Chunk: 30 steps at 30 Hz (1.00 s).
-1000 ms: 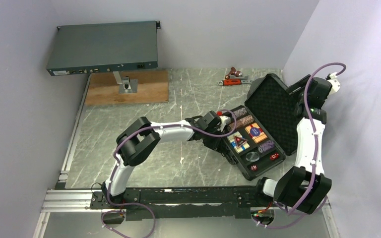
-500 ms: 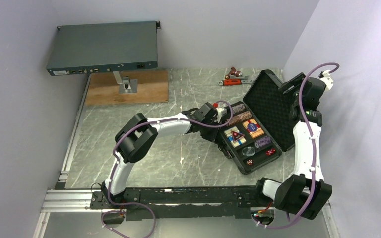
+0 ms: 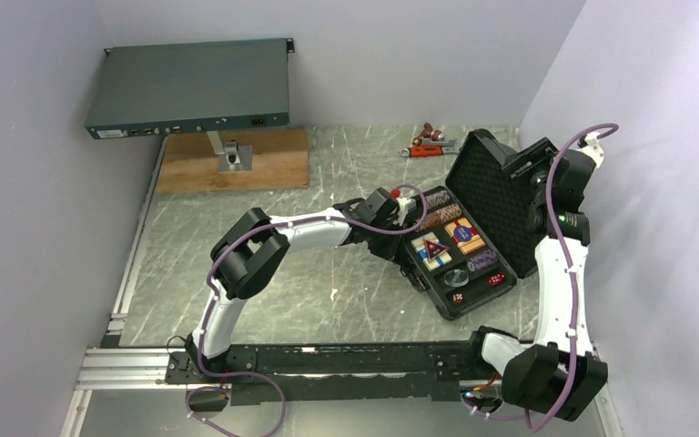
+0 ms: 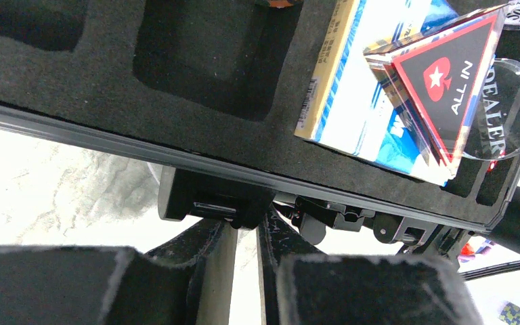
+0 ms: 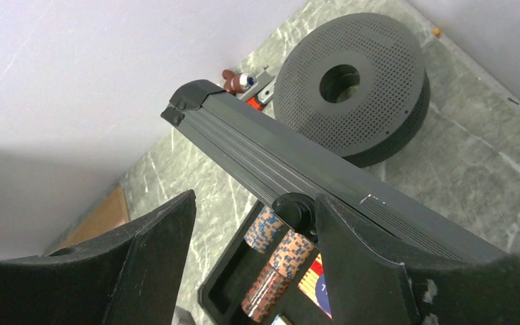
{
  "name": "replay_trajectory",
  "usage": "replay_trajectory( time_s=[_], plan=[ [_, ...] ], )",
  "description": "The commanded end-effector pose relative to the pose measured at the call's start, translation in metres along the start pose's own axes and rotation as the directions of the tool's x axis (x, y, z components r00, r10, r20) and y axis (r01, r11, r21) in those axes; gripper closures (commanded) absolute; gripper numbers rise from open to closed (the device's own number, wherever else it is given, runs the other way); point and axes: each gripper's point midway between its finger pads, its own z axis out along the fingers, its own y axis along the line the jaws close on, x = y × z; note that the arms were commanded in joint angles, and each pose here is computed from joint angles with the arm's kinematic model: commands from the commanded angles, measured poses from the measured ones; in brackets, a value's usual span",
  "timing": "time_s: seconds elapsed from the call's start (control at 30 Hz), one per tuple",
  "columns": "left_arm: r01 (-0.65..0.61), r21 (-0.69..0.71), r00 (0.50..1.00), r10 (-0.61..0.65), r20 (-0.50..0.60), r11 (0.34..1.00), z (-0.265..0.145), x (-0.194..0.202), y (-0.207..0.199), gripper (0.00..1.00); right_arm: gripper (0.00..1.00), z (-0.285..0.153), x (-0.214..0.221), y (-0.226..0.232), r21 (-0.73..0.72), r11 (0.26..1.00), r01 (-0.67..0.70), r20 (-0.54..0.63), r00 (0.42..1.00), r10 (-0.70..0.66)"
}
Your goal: Pack up texas hold em set
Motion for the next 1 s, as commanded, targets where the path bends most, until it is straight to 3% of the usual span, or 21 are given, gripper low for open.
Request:
replay_trajectory(
  time_s=[0.0, 0.47, 0.73, 0.97],
  plan=[
    [-0.114, 0.096, 0.950, 0.080, 0.302, 0.989, -0.023, -0.090, -0.038, 0.79, 0.32, -0.027, 0.123, -0.033, 0.136, 0.989, -0.062, -0.451, 0.884, 0.118],
    [-0.115, 0.093, 0.946, 0.080, 0.314, 0.989, -0.030, -0.093, -0.038, 0.79, 0.34, -0.046, 0.142, -0.017, 0.082, 0.995, -0.065, -0.507, 0.857, 0.097],
    [-0.109, 0.096, 0.947, 0.074, 0.314, 0.989, -0.031, -0.091, -0.037, 0.79, 0.33, -0.079, 0.105, 0.044, -0.085, 0.989, -0.124, -0.493, 0.867, 0.067],
    [-0.081, 0.042, 0.944, 0.064, 0.323, 0.996, -0.058, -0.079, -0.026, 0.76, 0.32, -0.091, 0.054, 0.067, -0.127, 0.989, -0.075, -0.360, 0.933, 0.025]
  ],
)
